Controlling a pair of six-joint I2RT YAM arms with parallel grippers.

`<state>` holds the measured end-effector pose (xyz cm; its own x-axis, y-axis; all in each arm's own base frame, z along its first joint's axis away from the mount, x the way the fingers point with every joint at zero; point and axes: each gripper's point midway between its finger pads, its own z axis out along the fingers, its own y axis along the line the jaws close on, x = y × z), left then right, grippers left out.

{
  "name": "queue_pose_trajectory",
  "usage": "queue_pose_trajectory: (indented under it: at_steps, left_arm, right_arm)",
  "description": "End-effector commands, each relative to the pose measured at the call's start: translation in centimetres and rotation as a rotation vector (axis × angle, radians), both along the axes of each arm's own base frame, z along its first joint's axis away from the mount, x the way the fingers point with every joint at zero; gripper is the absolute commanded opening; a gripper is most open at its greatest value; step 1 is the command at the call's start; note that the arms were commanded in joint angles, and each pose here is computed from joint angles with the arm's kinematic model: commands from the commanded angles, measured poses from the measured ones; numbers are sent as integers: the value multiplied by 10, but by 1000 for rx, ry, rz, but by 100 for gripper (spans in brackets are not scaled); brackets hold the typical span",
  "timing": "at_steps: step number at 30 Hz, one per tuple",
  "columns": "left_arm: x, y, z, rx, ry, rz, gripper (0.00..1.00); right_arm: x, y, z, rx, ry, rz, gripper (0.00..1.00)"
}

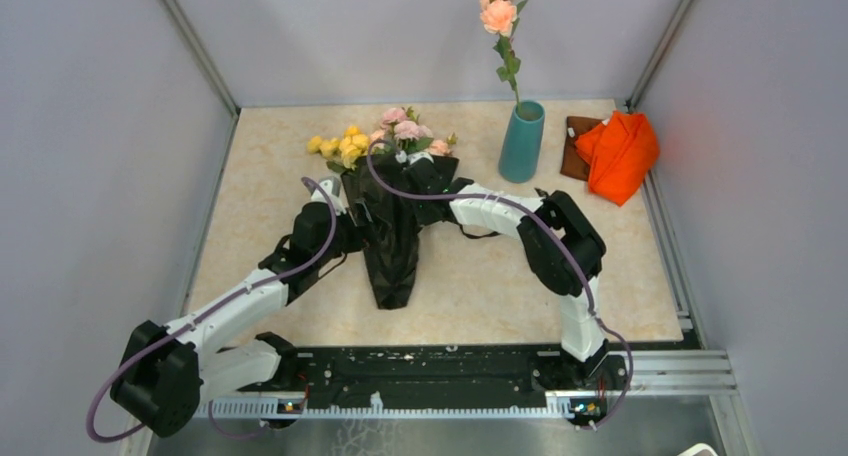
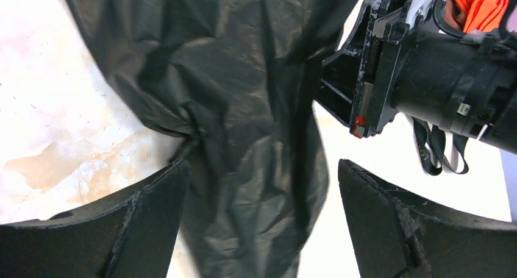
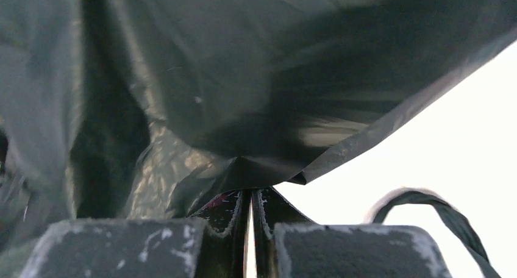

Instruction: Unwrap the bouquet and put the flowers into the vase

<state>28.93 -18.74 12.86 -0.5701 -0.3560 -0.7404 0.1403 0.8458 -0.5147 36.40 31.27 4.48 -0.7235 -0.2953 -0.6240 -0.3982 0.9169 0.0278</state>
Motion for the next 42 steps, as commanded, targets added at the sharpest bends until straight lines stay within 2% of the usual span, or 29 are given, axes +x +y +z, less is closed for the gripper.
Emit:
queue_pose_trajectory:
  at_steps: [1,6,8,11,13,16,21,27,30,35,42]
  left_arm:
    - [-2,-1,0,-7,-7,-3,97]
    - [-1,3,4,11,-13,2,97]
    - [-1,3,4,14,-16,3,97]
    - [-1,2,3,11,-16,1,97]
    - [1,0,2,7,-20,-4,97]
    - [8,1,-3,44,-27,3,96]
    - [28,9,-10,202,-35,13,97]
    - [13,-24,21,252,-129,-100,97]
    - [7,-41,40,366,-173,-115,98]
    - [2,-56,30,605,-185,-85,97]
    - [9,-30,13,931,-177,199,91]
  right_arm:
    - [4,32,21,36,-48,39,0]
    - [8,16,37,8,-95,-21,0]
    - [7,4,48,9,-113,-56,9]
    - [4,-9,64,30,-133,-82,28]
    - [1,-14,71,35,-142,-88,34]
    - [-2,-19,80,40,-152,-92,35]
    - [-5,-23,88,47,-164,-99,35]
    - [-7,-38,94,50,-183,-138,35]
    - [-8,-53,99,102,-175,-187,34]
    - [-17,-81,121,184,-216,-256,34]
    - [-42,-124,169,245,-318,-328,34]
